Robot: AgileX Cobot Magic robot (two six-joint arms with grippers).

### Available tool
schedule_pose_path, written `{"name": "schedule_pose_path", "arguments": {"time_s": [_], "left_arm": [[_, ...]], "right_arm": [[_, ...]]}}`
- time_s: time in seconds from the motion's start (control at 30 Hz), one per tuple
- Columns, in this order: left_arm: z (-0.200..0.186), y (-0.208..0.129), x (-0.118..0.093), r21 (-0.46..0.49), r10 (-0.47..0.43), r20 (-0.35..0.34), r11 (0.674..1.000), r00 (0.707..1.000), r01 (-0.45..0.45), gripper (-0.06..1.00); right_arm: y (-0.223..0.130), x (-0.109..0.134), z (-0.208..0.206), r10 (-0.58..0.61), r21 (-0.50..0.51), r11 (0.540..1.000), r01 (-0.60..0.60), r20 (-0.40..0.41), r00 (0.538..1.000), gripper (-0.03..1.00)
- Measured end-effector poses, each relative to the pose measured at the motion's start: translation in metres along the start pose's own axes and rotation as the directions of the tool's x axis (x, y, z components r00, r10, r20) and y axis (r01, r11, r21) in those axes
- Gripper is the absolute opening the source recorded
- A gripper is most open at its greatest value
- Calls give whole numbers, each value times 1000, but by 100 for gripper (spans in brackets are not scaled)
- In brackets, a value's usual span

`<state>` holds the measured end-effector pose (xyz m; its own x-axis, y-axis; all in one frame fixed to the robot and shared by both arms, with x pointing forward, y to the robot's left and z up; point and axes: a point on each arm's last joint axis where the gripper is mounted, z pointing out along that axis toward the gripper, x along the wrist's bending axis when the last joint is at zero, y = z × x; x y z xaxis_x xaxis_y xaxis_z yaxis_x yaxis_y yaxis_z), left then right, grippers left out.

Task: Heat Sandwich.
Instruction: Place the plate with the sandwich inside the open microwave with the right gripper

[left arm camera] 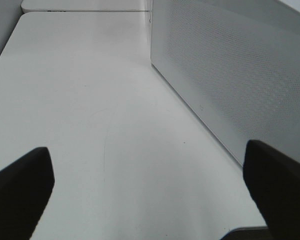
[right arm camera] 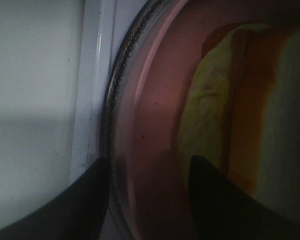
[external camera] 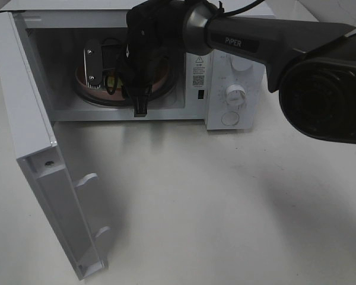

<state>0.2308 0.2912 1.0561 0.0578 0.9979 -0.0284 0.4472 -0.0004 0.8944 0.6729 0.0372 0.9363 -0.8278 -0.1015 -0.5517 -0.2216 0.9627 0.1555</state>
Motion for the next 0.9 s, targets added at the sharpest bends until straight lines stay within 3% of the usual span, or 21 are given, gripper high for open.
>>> {"name": "schedule_pose_path", "arguments": {"time_s": [0.13, 0.3, 0.9], "left_arm": [[0, 0, 0, 0, 0, 0, 1000, 1000, 0, 97], [0, 0, 0, 0, 0, 0, 1000, 1000, 0, 97], [0, 0, 0, 0, 0, 0, 1000, 1000, 0, 97]], "right_arm": [[2, -2, 0, 54, -18, 998, -54, 24, 998, 58], [1, -4, 0, 77, -25, 997, -76, 33, 996, 61], [2, -5, -1, 107, -32, 994, -106, 39, 993, 63]]}}
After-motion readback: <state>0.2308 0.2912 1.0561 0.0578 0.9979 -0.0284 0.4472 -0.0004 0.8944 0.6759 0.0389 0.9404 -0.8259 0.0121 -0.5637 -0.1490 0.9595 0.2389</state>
